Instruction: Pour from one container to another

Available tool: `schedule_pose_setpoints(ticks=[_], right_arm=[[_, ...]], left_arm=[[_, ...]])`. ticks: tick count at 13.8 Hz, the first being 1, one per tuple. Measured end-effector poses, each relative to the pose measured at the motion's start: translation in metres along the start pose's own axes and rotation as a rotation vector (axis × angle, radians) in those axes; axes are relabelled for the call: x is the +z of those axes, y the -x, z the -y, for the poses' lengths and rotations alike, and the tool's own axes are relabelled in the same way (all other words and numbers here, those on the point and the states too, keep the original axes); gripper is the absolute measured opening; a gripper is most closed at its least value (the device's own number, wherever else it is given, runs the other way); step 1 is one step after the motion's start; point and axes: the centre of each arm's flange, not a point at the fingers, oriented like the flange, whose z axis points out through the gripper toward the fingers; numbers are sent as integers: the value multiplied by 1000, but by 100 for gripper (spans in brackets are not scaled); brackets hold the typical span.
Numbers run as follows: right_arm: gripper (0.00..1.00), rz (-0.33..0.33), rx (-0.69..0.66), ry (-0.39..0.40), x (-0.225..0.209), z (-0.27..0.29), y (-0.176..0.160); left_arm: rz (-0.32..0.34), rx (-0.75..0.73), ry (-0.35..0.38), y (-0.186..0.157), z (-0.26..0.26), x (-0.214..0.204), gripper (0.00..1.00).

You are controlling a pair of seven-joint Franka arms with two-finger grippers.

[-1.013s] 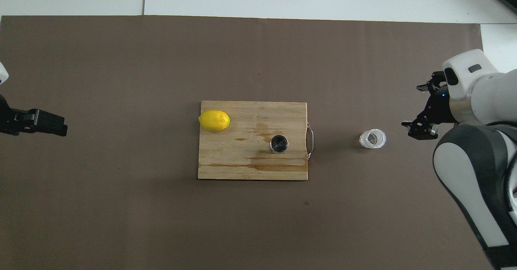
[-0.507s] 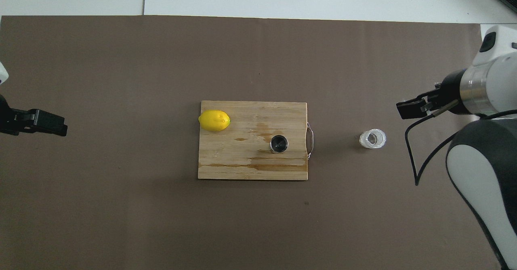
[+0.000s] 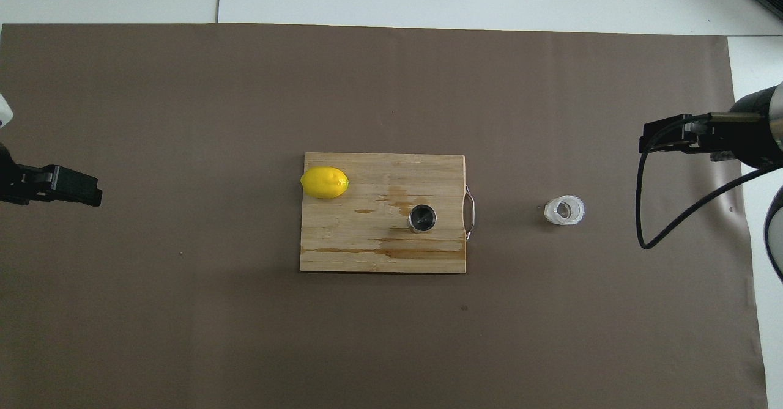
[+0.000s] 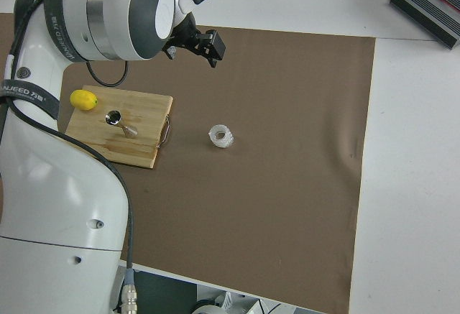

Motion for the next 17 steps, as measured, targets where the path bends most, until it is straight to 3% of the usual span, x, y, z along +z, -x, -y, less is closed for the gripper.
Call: schedule_pose_setpoints(ticks=[7, 17], right_arm=[[100, 108, 54, 24, 8, -10, 11], [100, 127, -6, 27, 21, -5, 18]], left_arm=[[0, 0, 0, 0, 0, 0, 100], [0, 0, 0, 0, 0, 0, 100]])
